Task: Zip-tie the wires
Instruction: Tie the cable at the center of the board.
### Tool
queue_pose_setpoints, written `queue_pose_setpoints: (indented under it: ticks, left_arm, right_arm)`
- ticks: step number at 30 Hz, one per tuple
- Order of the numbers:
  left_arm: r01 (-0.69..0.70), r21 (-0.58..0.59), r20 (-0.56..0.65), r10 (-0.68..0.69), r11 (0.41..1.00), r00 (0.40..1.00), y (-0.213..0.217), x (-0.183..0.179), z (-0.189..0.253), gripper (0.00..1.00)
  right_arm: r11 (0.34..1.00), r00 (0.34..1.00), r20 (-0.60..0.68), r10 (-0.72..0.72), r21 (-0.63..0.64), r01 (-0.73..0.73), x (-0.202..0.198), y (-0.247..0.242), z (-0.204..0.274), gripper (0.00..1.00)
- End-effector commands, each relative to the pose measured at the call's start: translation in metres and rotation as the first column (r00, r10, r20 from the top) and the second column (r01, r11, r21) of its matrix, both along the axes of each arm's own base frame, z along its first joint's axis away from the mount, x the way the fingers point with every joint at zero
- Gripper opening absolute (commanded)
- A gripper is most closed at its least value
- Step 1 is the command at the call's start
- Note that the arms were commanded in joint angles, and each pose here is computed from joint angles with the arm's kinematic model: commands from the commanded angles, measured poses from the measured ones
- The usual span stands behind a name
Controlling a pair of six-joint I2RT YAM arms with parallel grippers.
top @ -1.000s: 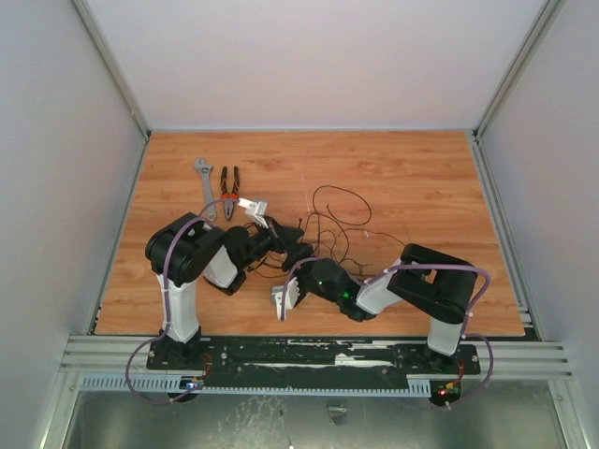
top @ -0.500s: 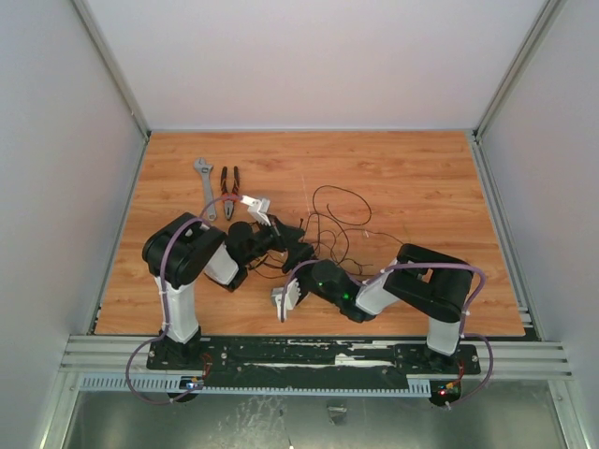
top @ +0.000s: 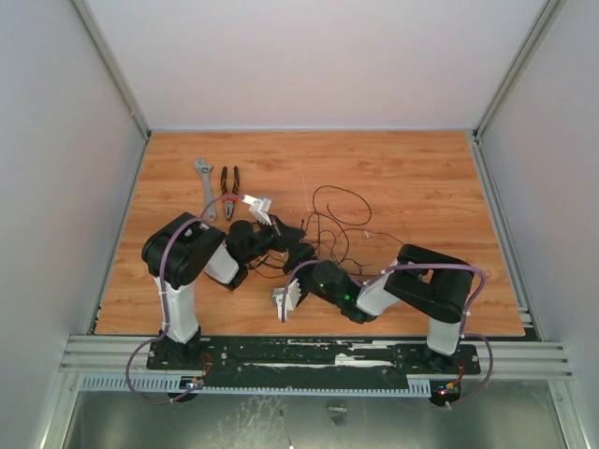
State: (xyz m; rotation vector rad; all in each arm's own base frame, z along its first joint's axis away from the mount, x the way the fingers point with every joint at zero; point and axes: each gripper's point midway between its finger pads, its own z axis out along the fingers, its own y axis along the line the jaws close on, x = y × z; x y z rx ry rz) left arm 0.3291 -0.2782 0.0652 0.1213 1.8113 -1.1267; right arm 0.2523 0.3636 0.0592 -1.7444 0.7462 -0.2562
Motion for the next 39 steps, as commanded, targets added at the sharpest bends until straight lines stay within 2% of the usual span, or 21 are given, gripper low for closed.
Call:
queue_pose_setpoints:
  ticks: [1,19,33,39]
  left_arm:
    - [-0.007,-0.032,0.046,0.009,0.999,0.999,-0.004,0.011,0.019,0.00]
    - [-0.014,-0.025,0.030,0.014,1.000,0.999,-0.007,0.017,0.014,0.00]
    - [-0.014,-0.007,0.028,0.014,1.000,0.999,-0.008,0.020,0.014,0.00]
    - [-0.015,-0.009,0.024,0.015,1.000,1.000,-0.007,0.019,0.013,0.00]
  right_arm:
    - [0.994,0.985,-0.139,0.106,0.010,-0.105,-0.042,0.010,-0.026,0.91]
    - [0.989,0.986,-0.073,0.147,-0.018,-0.149,-0.066,0.017,-0.033,0.87]
    - [0.992,0.988,-0.096,0.123,0.032,-0.120,-0.073,0.013,-0.027,0.87]
    - [0.994,0.987,-0.122,0.103,0.040,-0.099,-0.068,0.007,-0.028,0.82]
